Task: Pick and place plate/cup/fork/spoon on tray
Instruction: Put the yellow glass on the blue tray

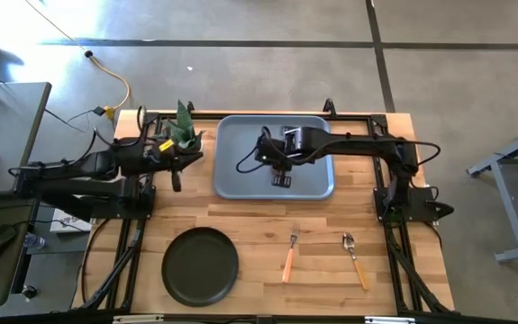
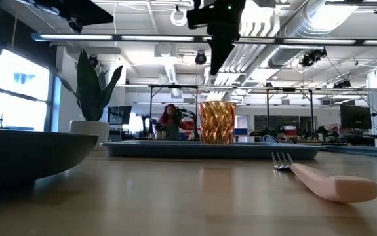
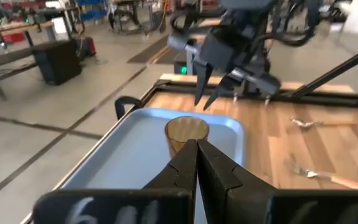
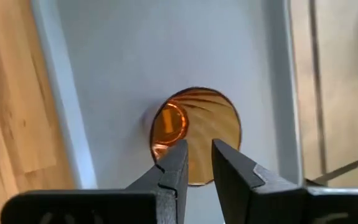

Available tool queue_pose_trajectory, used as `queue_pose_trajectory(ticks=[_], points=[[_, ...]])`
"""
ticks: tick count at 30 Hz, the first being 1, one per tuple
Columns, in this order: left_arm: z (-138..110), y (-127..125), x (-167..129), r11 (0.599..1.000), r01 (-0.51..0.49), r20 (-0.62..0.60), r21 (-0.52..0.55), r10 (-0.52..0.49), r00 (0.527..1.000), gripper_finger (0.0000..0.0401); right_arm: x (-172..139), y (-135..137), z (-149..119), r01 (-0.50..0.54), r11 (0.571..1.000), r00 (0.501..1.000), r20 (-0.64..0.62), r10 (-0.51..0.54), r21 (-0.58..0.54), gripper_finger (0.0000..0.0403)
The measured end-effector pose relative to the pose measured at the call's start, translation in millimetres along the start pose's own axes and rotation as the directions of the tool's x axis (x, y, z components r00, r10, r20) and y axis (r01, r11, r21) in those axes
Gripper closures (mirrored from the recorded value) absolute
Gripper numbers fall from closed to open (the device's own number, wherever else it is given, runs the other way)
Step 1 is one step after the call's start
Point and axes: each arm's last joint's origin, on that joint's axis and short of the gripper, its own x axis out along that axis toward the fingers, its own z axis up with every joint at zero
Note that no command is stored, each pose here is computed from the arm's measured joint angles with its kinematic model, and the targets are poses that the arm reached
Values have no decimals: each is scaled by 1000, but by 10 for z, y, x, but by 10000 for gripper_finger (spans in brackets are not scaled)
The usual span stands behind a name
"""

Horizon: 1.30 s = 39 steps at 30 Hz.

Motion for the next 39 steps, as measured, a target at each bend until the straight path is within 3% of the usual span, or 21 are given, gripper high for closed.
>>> queue_pose_trajectory(ticks=[6,15,23,32,36,39], points=[[242,-19,139,999,3,-55,52,0,998,378,-123,44,-8,11,999,999,40,-13,47,340],[633,-10,317,986,-28,-31,167,34,999,299,-403,18,-55,83,972,986,124,-113,219,340],[748,73,600,991,-96,-45,92,100,994,271,-870,-164,-177,93,890,935,269,-233,447,340],[902,173,943,988,-142,-118,61,148,982,270,-1234,-375,-367,-50,766,899,362,-245,641,340],[984,246,1094,984,-166,-161,63,174,972,270,-1319,-417,-423,-48,750,887,374,-272,660,340],[1038,290,1219,983,-178,-178,54,185,967,270,-1342,-444,-444,-42,764,885,378,-271,644,340]])
